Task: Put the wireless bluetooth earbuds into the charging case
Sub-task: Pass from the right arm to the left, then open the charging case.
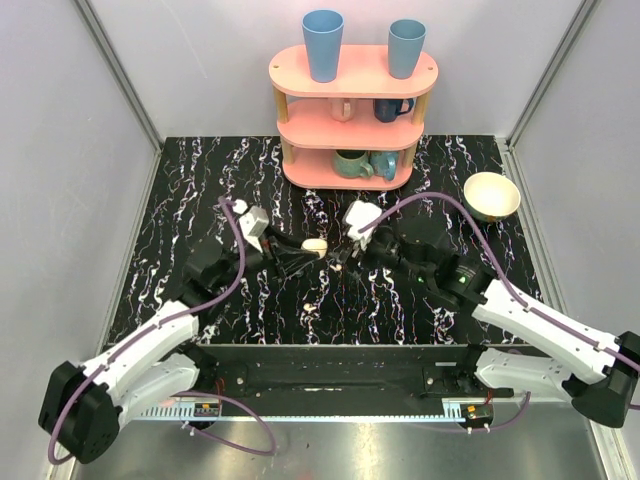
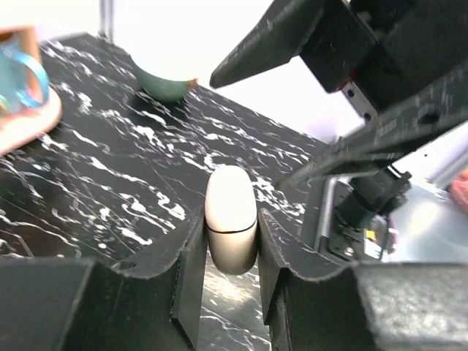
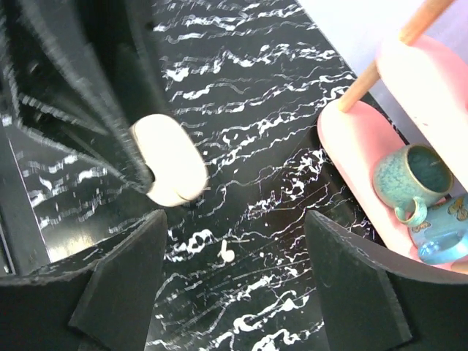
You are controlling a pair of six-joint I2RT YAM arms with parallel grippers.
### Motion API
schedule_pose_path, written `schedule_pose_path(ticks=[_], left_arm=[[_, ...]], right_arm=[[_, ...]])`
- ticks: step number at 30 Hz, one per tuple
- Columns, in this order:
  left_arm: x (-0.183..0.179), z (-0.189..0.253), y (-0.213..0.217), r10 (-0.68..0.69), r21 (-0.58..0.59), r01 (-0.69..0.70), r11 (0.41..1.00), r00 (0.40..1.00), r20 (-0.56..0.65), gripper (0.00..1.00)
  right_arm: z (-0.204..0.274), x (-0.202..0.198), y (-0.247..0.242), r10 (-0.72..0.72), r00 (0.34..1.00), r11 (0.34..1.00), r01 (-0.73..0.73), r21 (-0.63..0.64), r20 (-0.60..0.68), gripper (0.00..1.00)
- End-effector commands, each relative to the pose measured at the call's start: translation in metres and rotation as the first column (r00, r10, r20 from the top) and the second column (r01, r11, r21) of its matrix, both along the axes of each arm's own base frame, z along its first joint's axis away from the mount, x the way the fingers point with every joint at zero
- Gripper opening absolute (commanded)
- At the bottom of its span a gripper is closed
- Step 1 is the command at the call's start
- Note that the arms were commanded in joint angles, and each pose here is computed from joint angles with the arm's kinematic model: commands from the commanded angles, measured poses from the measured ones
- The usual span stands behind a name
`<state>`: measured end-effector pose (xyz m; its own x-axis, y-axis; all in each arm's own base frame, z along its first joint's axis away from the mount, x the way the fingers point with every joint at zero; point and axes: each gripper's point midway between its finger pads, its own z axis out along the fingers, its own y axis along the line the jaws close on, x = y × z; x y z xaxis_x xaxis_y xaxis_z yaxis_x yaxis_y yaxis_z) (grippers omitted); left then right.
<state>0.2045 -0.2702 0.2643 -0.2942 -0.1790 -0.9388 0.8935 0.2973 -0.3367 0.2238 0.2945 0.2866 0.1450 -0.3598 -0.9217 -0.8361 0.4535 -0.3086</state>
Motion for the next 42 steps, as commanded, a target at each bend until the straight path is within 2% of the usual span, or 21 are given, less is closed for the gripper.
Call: schedule_pose_path(ticks=[1, 6, 7, 10, 13, 19, 31, 42], left_arm=[[0.01, 0.037, 0.02, 0.16, -0.104, -0.136, 0.985, 0.946, 0.282, 0.0], [-0.007, 0.062, 0.041, 0.269, -0.297, -0.139, 0.945, 0.847, 0.458, 0.0], [-0.017, 0.066, 0.045, 0.282, -0.336, -0.111, 0.935, 0.808, 0.517, 0.0], [-0.028, 0.069, 0.052, 0.311, -0.387, -0.082, 0.918, 0.755, 0.577, 0.0], [-0.031, 0.071, 0.055, 0.327, -0.409, -0.073, 0.91, 0.732, 0.598, 0.0], [-0.04, 0.082, 0.057, 0.332, -0.431, -0.039, 0.902, 0.701, 0.631, 0.0], [-0.065, 0.097, 0.06, 0.287, -0.441, 0.053, 0.896, 0.689, 0.666, 0.0], [-0.088, 0.103, 0.056, 0.197, -0.402, 0.163, 0.901, 0.672, 0.714, 0.0]], right_arm=[[0.072, 0.006, -0.007, -0.141, 0.978, 0.926, 0.186, 0.329, -0.157, 0.86], [0.081, -0.004, 0.015, -0.046, 0.929, 0.864, 0.221, 0.452, -0.367, 0.87], [0.08, -0.011, 0.022, 0.005, 0.909, 0.855, 0.213, 0.474, -0.417, 0.87], [0.076, -0.013, 0.031, 0.043, 0.874, 0.84, 0.232, 0.491, -0.485, 0.88], [0.068, -0.021, 0.044, 0.103, 0.846, 0.853, 0.195, 0.484, -0.523, 0.87], [0.05, -0.035, 0.063, 0.19, 0.801, 0.892, 0.1, 0.44, -0.568, 0.84], [0.035, -0.012, 0.061, 0.076, 0.834, 0.909, 0.168, 0.383, -0.546, 0.84], [0.053, 0.003, 0.059, 0.03, 0.88, 0.895, 0.188, 0.404, -0.475, 0.87]])
